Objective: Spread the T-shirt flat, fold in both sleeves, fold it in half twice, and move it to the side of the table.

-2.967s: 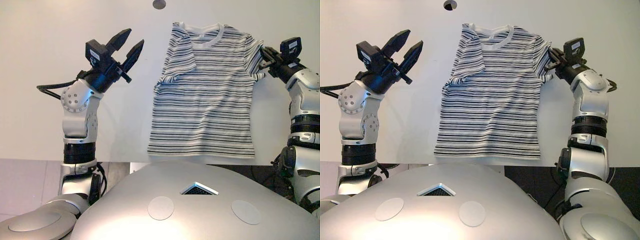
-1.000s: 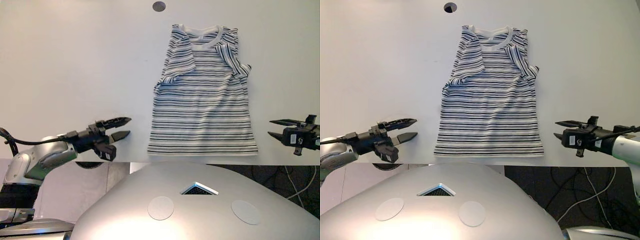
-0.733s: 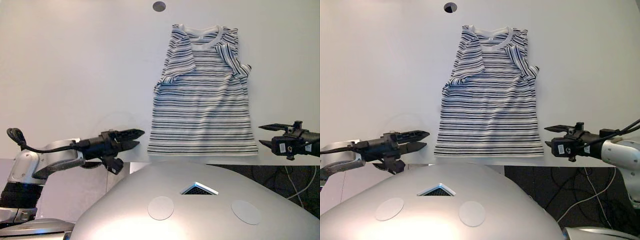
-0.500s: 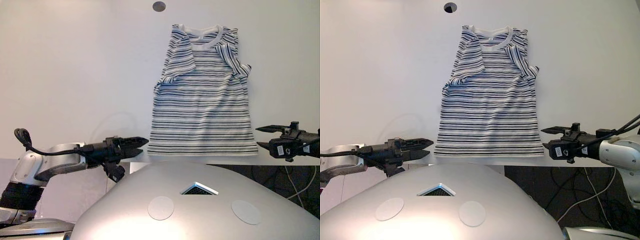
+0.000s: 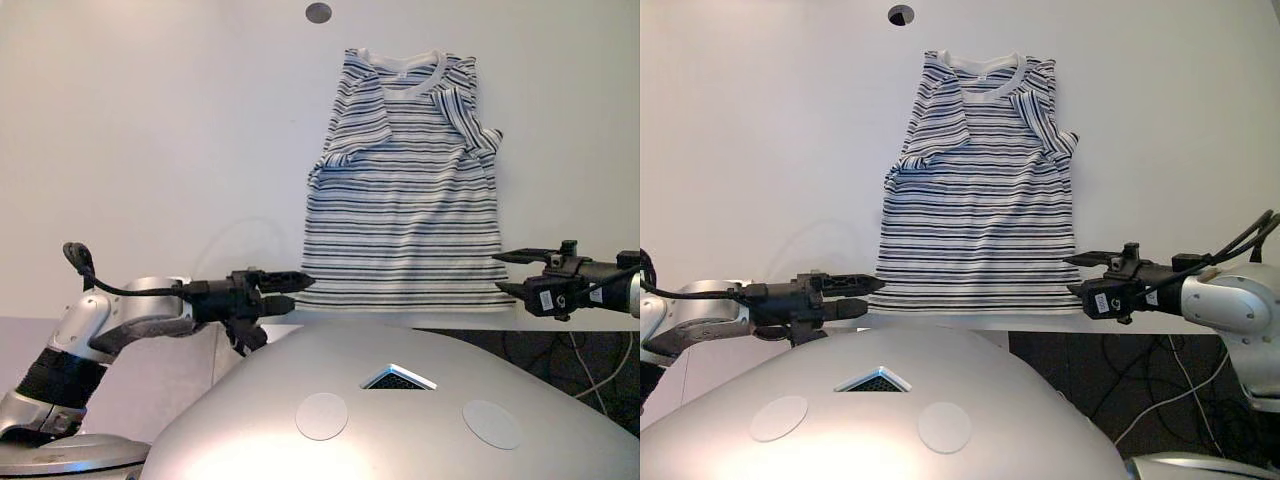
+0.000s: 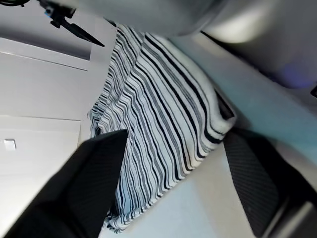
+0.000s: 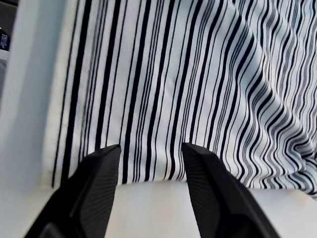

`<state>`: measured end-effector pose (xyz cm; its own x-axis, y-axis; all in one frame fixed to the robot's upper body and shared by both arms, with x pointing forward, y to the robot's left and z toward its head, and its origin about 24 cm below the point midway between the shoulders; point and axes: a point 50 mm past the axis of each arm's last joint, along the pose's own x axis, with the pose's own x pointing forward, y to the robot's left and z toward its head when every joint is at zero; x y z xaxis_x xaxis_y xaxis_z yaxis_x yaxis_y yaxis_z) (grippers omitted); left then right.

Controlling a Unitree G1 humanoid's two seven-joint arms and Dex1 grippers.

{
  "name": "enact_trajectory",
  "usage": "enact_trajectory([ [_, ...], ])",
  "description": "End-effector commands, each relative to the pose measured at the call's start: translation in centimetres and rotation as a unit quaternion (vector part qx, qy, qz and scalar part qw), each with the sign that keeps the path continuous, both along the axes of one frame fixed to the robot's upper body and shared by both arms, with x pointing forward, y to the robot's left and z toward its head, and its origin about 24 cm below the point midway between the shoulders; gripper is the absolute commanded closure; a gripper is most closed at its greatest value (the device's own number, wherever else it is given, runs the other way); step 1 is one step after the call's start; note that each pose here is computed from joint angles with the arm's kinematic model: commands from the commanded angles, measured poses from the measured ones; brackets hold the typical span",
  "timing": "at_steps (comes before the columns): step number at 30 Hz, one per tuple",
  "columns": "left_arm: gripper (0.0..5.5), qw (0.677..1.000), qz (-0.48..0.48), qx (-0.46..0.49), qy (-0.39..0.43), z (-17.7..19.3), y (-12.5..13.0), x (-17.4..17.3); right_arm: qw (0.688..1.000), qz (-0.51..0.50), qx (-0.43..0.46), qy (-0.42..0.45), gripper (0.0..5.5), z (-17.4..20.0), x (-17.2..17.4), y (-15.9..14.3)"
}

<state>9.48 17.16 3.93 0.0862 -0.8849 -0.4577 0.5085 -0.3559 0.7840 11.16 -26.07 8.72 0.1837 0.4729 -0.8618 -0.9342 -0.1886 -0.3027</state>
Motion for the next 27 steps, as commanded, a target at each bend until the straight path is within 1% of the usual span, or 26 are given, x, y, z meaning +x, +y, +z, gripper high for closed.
enact_trajectory([
  [1, 2.02, 0.999, 0.009, 0.035, 0.02, -0.9, 0.5, 0.0, 1.0, 0.008, 0.002, 0.0, 3.2, 0.2, 0.1, 0.3],
  [2, 2.02, 0.999, 0.008, 0.037, 0.024, -1.2, 0.6, -0.2, 1.0, 0.008, 0.002, 0.0, 3.2, 0.2, 0.1, 0.3],
  [3, 2.22, 0.999, 0.008, 0.038, 0.03, -1.3, 0.6, -0.3, 1.0, 0.008, 0.003, 0.001, 3.15, 0.2, 0.1, 0.3],
  [4, 2.28, 0.999, 0.007, 0.039, 0.036, -1.4, 0.7, -0.4, 1.0, 0.008, 0.003, 0.002, 3.15, 0.2, 0.0, 0.3],
  [11, 3.43, 0.997, 0.006, 0.047, 0.053, -1.7, 0.6, -0.6, 1.0, -0.013, -0.014, -0.003, 3.15, 0.2, 0.1, -0.8],
  [12, 3.66, 0.997, 0.006, 0.048, 0.054, -1.8, 0.6, -0.6, 1.0, -0.014, -0.016, -0.005, 3.15, 0.3, 0.1, -0.9],
  [14, 3.88, 0.997, 0.008, 0.05, 0.055, -2.2, 0.6, -0.6, 1.0, -0.017, -0.021, -0.011, 3.15, 0.6, 0.3, -1.3],
  [16, 4.31, 0.997, 0.009, 0.054, 0.055, -2.7, 0.8, -0.7, 0.999, -0.016, -0.035, -0.011, 3.15, 0.7, 0.1, -2.1],
  [18, 4.64, 0.997, 0.013, 0.063, 0.052, -3.2, 1.2, -0.8, 0.999, 0.003, -0.047, -0.012, 3.15, 0.9, -0.5, -2.6],
  [23, 5.24, 0.996, 0.021, 0.068, 0.046, -3.8, 1.9, -0.8, 0.995, 0.079, -0.062, -0.008, 3.15, 1.4, -1.8, -3.2],
  [25, 5.42, 0.996, 0.023, 0.07, 0.044, -3.9, 2.2, -0.8, 0.992, 0.095, -0.084, 0.008, 3.15, 1.3, -2.2, -4.0],
  [27, 5.47, 0.996, 0.026, 0.07, 0.042, -4.0, 2.4, -0.8, 0.99, 0.106, -0.094, 0.018, 3.15, 1.0, -2.2, -4.3],
])
